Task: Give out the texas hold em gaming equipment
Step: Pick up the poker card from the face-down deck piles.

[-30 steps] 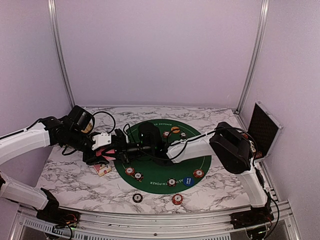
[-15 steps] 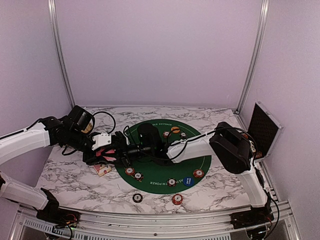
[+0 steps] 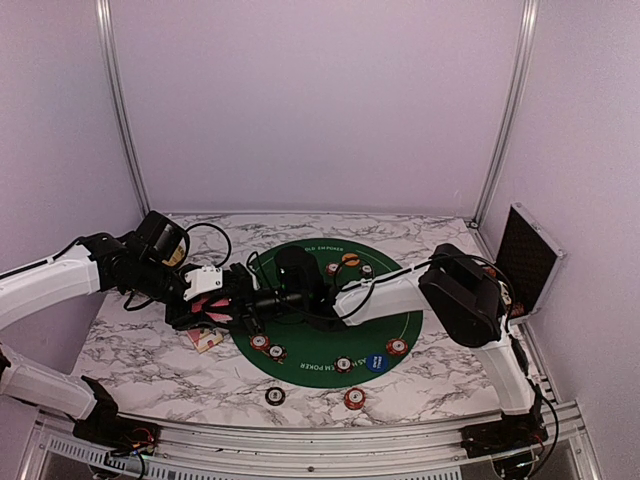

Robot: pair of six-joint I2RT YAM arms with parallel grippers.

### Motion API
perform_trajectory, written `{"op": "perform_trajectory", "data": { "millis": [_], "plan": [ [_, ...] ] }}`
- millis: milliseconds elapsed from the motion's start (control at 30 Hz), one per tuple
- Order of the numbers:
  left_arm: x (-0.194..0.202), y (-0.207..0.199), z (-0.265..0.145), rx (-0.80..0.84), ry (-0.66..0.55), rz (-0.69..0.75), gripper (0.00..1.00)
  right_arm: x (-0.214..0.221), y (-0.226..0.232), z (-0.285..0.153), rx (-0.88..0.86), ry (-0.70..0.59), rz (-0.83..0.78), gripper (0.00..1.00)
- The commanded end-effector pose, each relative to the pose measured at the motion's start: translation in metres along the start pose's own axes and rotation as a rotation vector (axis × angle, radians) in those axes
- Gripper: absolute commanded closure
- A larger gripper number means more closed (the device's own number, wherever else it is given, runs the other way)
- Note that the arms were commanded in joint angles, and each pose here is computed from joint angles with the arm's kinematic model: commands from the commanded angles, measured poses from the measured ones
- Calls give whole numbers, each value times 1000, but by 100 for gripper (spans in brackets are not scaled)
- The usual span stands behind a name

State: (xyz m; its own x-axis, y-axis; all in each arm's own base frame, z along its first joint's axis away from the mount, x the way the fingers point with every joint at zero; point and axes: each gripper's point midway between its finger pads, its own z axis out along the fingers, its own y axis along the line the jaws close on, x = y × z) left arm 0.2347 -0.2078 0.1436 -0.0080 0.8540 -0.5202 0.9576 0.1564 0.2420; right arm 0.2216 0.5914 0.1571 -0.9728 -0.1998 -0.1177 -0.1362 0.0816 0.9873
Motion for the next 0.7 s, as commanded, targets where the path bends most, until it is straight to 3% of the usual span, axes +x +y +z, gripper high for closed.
{"op": "perform_trajectory", "data": {
  "millis": [0, 367, 667],
  "plan": [
    [-5, 3, -8, -20, -16, 14, 57, -13, 1, -8, 31, -33, -26, 42],
    [-7, 3, -10, -24, -23, 10, 59, -15, -10, -24, 144, -47, -56, 45],
    [-3, 2, -9, -27, -12, 9, 63, -21, -8, -41, 171, -70, -64, 62]
  ]
}}
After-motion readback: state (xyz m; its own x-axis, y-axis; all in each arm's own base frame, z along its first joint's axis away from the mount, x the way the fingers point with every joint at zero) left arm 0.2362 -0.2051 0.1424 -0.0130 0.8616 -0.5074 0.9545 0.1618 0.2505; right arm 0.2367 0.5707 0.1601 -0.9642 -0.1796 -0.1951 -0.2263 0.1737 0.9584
